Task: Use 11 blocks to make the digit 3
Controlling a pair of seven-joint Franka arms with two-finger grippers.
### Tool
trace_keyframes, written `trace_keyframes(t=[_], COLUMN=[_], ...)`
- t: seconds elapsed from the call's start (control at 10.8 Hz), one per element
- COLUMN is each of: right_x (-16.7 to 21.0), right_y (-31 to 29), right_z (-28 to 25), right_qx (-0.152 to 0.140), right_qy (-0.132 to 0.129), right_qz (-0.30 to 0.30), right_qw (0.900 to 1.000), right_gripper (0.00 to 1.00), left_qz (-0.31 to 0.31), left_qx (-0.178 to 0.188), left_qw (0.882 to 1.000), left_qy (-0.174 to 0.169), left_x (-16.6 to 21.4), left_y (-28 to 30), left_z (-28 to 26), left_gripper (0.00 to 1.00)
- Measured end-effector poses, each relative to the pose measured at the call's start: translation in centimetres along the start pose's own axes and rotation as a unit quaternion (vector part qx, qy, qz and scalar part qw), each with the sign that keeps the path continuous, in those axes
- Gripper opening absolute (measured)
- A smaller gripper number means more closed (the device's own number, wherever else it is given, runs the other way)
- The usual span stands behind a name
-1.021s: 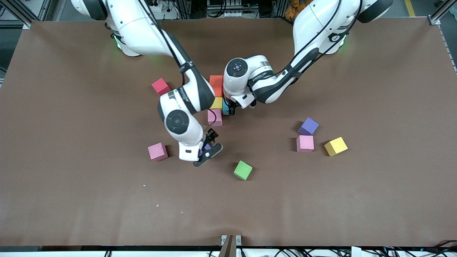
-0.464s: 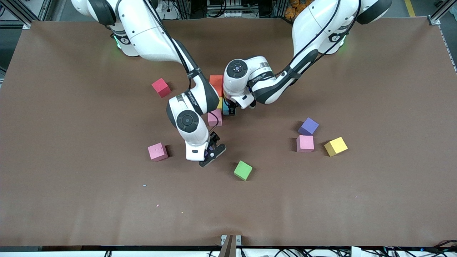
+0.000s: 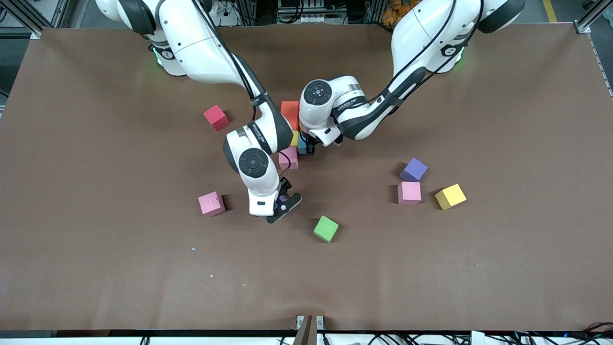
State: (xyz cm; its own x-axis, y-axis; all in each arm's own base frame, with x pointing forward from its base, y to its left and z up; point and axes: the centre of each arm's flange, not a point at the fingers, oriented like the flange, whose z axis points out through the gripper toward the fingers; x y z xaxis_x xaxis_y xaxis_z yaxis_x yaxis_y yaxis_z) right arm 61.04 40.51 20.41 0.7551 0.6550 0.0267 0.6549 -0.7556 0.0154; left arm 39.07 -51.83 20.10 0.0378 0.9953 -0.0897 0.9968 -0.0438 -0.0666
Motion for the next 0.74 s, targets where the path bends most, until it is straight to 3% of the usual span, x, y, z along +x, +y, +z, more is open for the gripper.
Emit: trace_keyframes(t=[0.09,0.28,0.37,0.74], right_x=[-0.1,-0.1,-0.1,0.5], right_y=[0.0,0.1,0.3,3.3], right_z=[0.2,0.5,0.5,-1.5], right_qx=[-0.001,-0.002,-0.002,-0.007], right_qy=[-0.002,-0.004,-0.004,0.015], right_qz=[-0.001,0.0,0.002,0.02], right_qw=[1.0,1.0,1.0,1.0], right_gripper=[1.0,0.76,0.59,0.56], left_qz=[0.001,0.001,0.001,0.0], left_qx=[0.0,0.0,0.0,0.001], left_qw=[1.0,1.0,1.0,1.0], left_qy=[0.0,-0.001,-0.001,-0.001], left_x=[-0.1,-0.2,-0.2,-0.2], left_y=[-0.1,-0.1,-0.1,-0.1], left_z=[0.0,0.0,0.0,0.2], left_gripper=[0.61,0.61,0.61,0.6])
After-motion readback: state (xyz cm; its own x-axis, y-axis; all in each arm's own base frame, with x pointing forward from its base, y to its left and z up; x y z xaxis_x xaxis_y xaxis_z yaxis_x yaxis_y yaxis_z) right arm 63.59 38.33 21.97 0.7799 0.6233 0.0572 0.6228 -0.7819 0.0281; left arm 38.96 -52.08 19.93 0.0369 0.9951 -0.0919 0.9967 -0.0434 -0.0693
